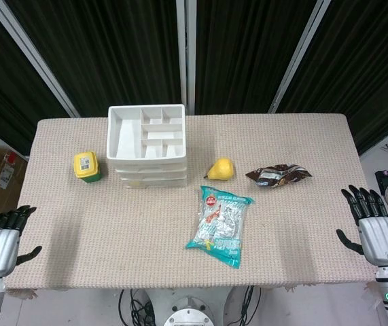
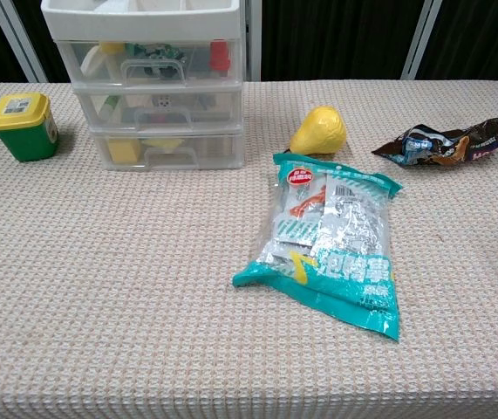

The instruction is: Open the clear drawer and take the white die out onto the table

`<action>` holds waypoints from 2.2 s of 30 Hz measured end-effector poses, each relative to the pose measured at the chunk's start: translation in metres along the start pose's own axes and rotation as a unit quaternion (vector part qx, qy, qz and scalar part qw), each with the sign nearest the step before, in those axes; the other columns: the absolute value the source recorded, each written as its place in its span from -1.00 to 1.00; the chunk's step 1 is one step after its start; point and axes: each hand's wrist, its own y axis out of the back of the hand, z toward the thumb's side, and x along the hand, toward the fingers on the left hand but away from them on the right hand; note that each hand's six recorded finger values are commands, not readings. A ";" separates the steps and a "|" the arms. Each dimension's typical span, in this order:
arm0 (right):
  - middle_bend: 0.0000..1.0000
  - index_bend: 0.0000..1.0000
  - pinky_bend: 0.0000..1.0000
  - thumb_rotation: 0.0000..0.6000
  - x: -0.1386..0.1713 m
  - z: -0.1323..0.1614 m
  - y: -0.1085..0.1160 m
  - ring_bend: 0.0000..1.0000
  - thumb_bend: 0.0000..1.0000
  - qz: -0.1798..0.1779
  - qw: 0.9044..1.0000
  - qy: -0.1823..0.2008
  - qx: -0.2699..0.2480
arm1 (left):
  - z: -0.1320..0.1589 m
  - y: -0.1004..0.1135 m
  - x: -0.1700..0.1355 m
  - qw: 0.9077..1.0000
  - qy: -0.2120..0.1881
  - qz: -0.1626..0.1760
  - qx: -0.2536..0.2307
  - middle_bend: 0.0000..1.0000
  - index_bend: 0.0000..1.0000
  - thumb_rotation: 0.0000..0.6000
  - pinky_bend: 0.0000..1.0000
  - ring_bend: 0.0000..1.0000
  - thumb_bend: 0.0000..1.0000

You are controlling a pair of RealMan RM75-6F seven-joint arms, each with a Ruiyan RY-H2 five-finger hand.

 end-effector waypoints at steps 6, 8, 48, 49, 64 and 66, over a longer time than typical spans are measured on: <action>-0.94 -1.00 -1.00 1.00 -0.002 0.001 0.000 -1.00 -0.61 0.001 1.000 -0.001 0.000 | 0.001 -0.001 0.003 1.000 -0.002 -0.001 -0.003 -0.67 -0.66 1.00 -0.58 -0.63 -1.00; -0.94 -1.00 -1.00 1.00 -0.001 0.000 0.001 -1.00 -0.61 -0.001 1.000 -0.001 0.000 | 0.002 -0.001 0.005 1.000 -0.004 0.000 -0.007 -0.67 -0.66 1.00 -0.58 -0.63 -1.00; -0.94 -1.00 -1.00 1.00 -0.004 0.006 0.021 -1.00 -0.60 -0.022 1.000 0.004 0.007 | 0.228 -0.100 0.133 0.825 -0.062 -0.200 -0.525 0.70 -0.67 1.00 1.00 1.00 -0.13; -0.94 -1.00 -1.00 1.00 -0.004 0.006 0.020 -1.00 -0.60 -0.022 1.000 0.004 0.007 | 0.231 -0.102 0.133 0.820 -0.059 -0.201 -0.532 0.70 -0.68 1.00 1.00 1.00 -0.13; -0.94 -1.00 -1.00 1.00 -0.002 0.002 0.021 -1.00 -0.60 -0.022 1.000 -0.005 0.005 | 0.255 -0.115 0.143 0.781 -0.026 -0.169 -0.601 0.71 -0.68 1.00 1.00 1.00 -0.13; -0.94 -1.00 -1.00 1.00 -0.001 0.001 0.021 -1.00 -0.60 -0.023 1.000 -0.006 0.005 | 0.257 -0.116 0.143 0.779 -0.024 -0.168 -0.603 0.71 -0.68 1.00 1.00 1.00 -0.13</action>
